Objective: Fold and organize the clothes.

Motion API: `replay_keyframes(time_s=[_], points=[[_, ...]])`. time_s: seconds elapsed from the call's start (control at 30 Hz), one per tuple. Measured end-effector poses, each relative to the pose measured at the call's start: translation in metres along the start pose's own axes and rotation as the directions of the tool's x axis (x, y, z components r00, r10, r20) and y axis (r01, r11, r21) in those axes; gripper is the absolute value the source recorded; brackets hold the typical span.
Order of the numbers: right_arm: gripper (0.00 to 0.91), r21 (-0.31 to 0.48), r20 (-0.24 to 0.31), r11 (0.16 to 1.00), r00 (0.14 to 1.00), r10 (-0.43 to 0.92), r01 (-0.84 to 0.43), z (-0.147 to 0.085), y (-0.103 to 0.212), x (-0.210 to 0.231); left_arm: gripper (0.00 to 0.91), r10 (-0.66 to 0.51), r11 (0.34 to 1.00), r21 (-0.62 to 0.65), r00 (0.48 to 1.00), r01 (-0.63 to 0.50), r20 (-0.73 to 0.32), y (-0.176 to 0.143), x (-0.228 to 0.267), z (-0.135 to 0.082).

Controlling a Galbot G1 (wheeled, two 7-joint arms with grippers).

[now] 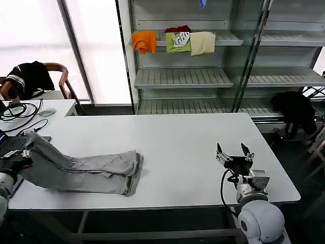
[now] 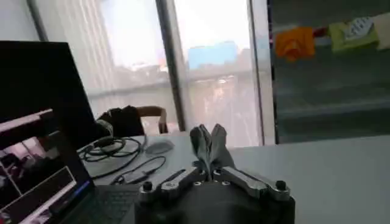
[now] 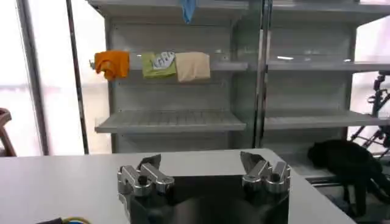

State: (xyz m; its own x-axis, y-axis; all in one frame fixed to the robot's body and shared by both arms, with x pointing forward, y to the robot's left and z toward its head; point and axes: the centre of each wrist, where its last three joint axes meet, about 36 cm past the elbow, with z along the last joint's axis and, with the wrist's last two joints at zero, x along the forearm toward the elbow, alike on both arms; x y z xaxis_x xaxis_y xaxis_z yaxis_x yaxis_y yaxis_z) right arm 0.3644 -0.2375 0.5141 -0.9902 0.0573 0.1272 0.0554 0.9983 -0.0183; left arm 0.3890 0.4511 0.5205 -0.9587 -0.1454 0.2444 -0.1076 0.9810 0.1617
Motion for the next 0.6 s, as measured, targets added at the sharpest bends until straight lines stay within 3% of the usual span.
replay_keyframes(time_s=[0.6], points=[[0.907, -0.01, -0.025, 0.998, 0.998, 0.058, -0.059, 0.01, -0.013, 0.028, 0.01, 0.28, 0.959, -0.032, 0.959, -0.282, -0.049, -0.133, -0.002, 0.015]])
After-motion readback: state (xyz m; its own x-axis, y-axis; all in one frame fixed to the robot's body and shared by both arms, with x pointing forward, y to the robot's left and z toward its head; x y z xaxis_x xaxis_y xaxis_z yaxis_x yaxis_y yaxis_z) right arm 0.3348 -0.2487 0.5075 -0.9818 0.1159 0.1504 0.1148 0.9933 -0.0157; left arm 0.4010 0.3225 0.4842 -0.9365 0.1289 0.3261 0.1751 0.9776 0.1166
